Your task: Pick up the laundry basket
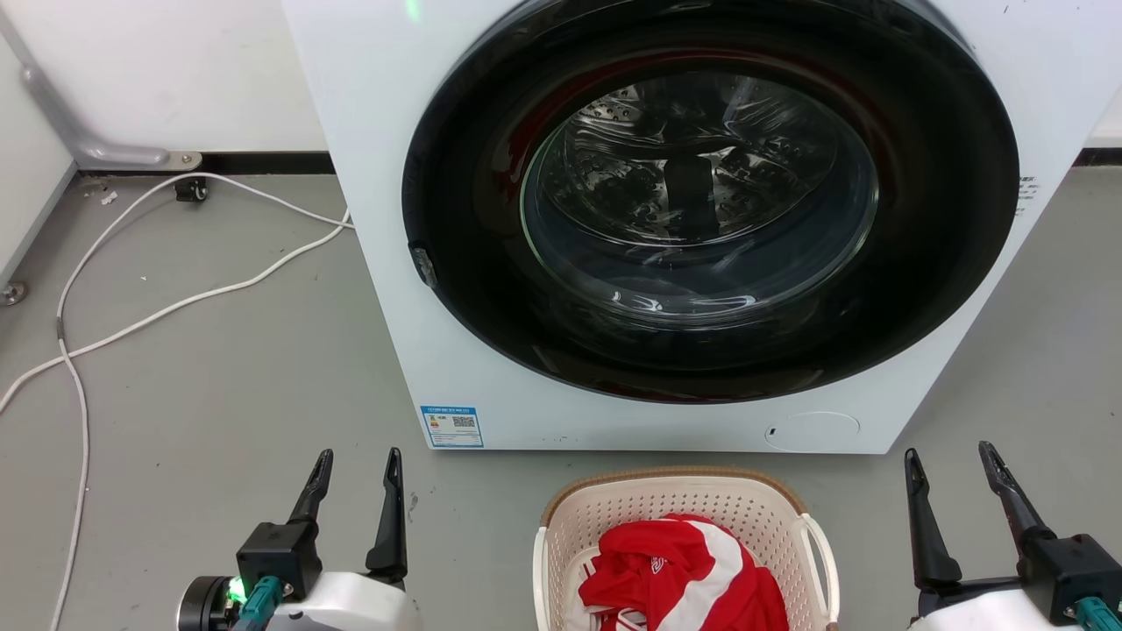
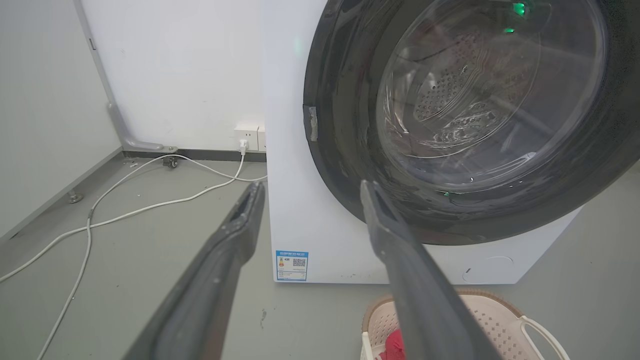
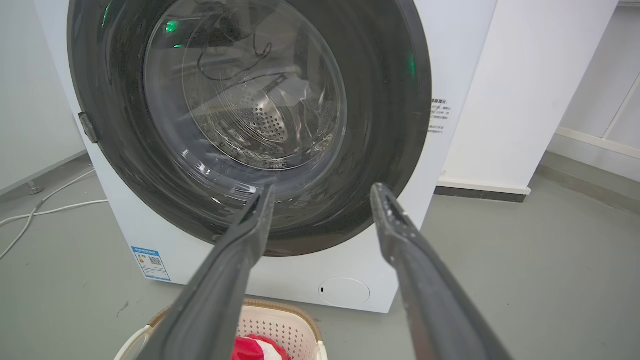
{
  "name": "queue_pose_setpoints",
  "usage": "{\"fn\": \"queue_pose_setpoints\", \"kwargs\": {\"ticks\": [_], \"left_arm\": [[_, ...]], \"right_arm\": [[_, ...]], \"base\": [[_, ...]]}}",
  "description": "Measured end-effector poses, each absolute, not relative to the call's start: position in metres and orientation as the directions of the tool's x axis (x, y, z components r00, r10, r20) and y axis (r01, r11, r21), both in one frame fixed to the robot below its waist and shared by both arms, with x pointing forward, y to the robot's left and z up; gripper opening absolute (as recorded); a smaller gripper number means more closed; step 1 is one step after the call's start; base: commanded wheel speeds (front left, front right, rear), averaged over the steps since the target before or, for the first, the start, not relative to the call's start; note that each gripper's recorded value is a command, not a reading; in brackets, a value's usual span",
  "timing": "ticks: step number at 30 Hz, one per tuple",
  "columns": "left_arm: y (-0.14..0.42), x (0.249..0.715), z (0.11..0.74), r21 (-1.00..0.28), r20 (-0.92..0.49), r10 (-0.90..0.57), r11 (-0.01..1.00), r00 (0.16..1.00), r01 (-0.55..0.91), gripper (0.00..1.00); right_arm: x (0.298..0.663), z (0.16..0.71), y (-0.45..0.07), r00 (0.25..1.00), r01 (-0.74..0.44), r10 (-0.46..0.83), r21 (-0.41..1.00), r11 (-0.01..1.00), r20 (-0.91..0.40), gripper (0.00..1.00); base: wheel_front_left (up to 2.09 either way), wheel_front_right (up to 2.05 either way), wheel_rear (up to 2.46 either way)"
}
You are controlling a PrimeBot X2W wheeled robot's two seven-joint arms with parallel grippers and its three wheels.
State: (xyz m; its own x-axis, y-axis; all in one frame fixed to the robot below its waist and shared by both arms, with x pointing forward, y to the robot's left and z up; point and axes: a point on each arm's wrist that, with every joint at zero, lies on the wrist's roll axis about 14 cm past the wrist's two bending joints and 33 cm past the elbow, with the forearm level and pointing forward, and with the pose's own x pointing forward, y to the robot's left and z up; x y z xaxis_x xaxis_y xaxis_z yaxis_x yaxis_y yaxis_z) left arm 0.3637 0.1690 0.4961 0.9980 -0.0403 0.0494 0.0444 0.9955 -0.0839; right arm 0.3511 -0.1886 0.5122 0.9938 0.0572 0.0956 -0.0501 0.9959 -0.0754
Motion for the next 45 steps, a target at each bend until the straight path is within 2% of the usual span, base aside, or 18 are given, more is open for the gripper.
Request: {"fn": "queue_pose_setpoints", "kwargs": {"ticks": [10, 18, 31, 32, 35, 45], "left_arm": [[0.166, 0.364, 0.493, -0.088, 0.039, -0.046, 0.995, 0.998, 0.049, 1.00], [0.154, 0.367, 0.470, -0.073, -0.034, -0.082, 0.994, 0.996, 0.079, 1.00], [0.105, 0.386, 0.407, -0.136, -0.226, -0.234, 0.969, 0.946, 0.207, 1.00], [0.094, 0.391, 0.390, -0.148, -0.275, -0.271, 0.960, 0.922, 0.238, 1.00], [0.084, 0.399, 0.373, -0.163, -0.320, -0.301, 0.952, 0.898, 0.261, 1.00], [0.072, 0.423, 0.304, -0.211, -0.473, -0.324, 0.944, 0.819, 0.252, 1.00]], "right_arm": [[0.351, 0.509, -0.189, 0.995, -0.050, 0.056, -0.075, 0.996, 0.086, 1.00], [0.354, 0.491, -0.192, 0.998, -0.047, 0.049, -0.088, 0.995, 0.027, 1.00], [0.365, 0.434, -0.213, 0.987, -0.009, -0.011, -0.123, 0.992, -0.158, 1.00], [0.370, 0.417, -0.214, 0.978, -0.015, -0.013, -0.131, 0.991, -0.210, 1.00], [0.381, 0.401, -0.213, 0.967, -0.025, -0.008, -0.129, 0.991, -0.256, 1.00], [0.417, 0.341, -0.212, 0.915, -0.070, 0.004, -0.148, 0.986, -0.404, 1.00]], "base": [[0.00, 0.00, 0.00], [0.00, 0.00, 0.00], [0.00, 0.00, 0.00], [0.00, 0.00, 0.00], [0.00, 0.00, 0.00], [0.00, 0.00, 0.00]]}}
